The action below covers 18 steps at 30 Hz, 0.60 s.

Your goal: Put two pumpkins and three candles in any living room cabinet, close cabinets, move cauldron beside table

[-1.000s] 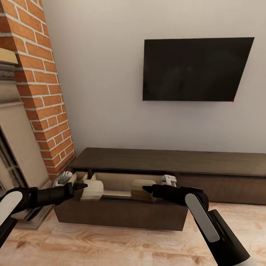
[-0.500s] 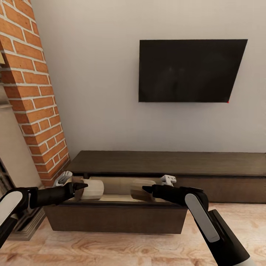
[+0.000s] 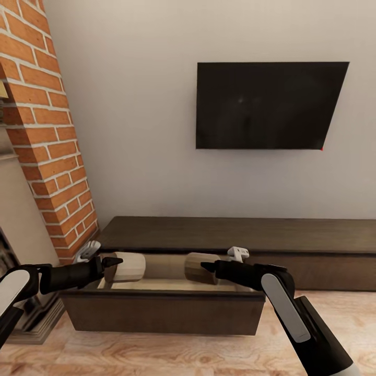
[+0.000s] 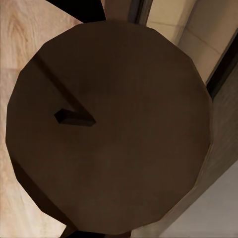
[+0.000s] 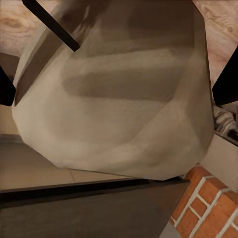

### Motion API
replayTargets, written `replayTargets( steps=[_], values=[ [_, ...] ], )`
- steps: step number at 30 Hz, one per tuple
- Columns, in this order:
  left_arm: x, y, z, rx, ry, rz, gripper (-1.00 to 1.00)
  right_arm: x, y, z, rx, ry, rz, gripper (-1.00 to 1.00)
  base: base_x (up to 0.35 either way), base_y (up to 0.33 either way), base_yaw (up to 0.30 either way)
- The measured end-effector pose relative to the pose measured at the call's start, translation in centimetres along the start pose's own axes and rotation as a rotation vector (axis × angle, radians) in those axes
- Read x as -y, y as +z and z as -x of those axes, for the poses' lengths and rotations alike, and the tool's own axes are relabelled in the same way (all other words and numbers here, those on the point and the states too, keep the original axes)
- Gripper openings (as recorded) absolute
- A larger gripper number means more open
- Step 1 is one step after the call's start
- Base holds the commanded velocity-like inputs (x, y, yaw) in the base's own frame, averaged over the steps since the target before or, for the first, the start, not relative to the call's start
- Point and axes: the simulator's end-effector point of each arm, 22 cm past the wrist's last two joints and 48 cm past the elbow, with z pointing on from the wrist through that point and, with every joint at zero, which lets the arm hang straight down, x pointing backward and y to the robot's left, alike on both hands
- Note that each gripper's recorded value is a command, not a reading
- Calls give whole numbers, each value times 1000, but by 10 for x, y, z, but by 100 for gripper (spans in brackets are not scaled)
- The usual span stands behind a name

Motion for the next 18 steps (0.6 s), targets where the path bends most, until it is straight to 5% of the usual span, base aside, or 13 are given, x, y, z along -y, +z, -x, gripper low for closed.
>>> replayTargets(
  steps=[18],
  values=[
    [24,-13,22,-7,1,7,-100,-15,-13,31,-8,2,-2,-100,0,0,0]
  ],
)
